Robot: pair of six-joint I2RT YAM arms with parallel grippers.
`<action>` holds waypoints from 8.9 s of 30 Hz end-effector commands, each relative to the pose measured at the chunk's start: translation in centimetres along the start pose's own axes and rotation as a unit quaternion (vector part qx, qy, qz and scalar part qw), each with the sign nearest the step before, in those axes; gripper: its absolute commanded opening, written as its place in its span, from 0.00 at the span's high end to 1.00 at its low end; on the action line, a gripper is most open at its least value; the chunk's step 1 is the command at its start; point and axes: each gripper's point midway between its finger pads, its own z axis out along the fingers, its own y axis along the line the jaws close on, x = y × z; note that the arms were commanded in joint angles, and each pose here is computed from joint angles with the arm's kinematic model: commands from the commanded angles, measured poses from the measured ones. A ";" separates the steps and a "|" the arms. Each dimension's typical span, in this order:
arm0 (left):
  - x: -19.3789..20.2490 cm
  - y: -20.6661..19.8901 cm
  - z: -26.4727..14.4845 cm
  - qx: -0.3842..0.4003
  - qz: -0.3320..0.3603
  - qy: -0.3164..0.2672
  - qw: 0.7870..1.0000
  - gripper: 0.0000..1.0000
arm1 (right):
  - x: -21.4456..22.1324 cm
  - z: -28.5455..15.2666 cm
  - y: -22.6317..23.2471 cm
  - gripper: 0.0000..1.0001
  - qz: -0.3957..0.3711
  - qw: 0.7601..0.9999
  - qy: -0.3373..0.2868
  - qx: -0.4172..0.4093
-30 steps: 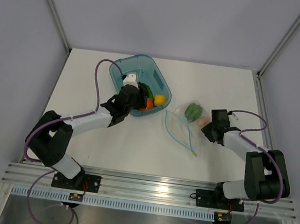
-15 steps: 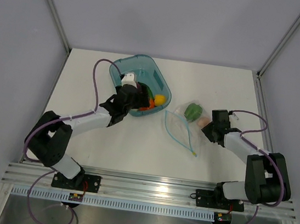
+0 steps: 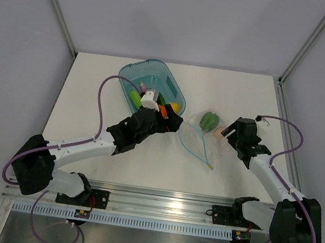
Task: Open the zip-top bag and remove the fake food
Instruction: Place the fake fruit in the bin, then adjust the zipper food storage bag at the center of the board, then pick up the fake fruit from the zipper food storage bag.
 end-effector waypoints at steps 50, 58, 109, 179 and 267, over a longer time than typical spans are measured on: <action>2.3 -1.7 8.7 0.030 -0.098 0.049 0.994 1.00 | -0.2 -0.3 -3.7 1.00 0.096 0.992 -0.062 0.057; 0.4 -1.2 8.4 0.044 -0.104 0.039 0.993 1.00 | 0.3 -0.5 -2.9 0.96 0.084 0.995 -0.048 0.029; 1.6 -7.9 0.6 0.166 0.005 0.004 0.986 0.24 | -2.4 -2.8 0.4 0.06 -0.012 0.991 -0.100 -0.082; 11.7 0.3 4.5 0.124 -0.211 0.093 0.965 0.32 | -0.9 0.6 1.7 0.08 -0.012 0.997 -0.043 -0.061; 17.1 -2.0 7.5 0.132 -0.205 0.128 0.961 0.47 | 2.3 -0.5 4.7 0.50 -0.072 0.988 0.031 -0.136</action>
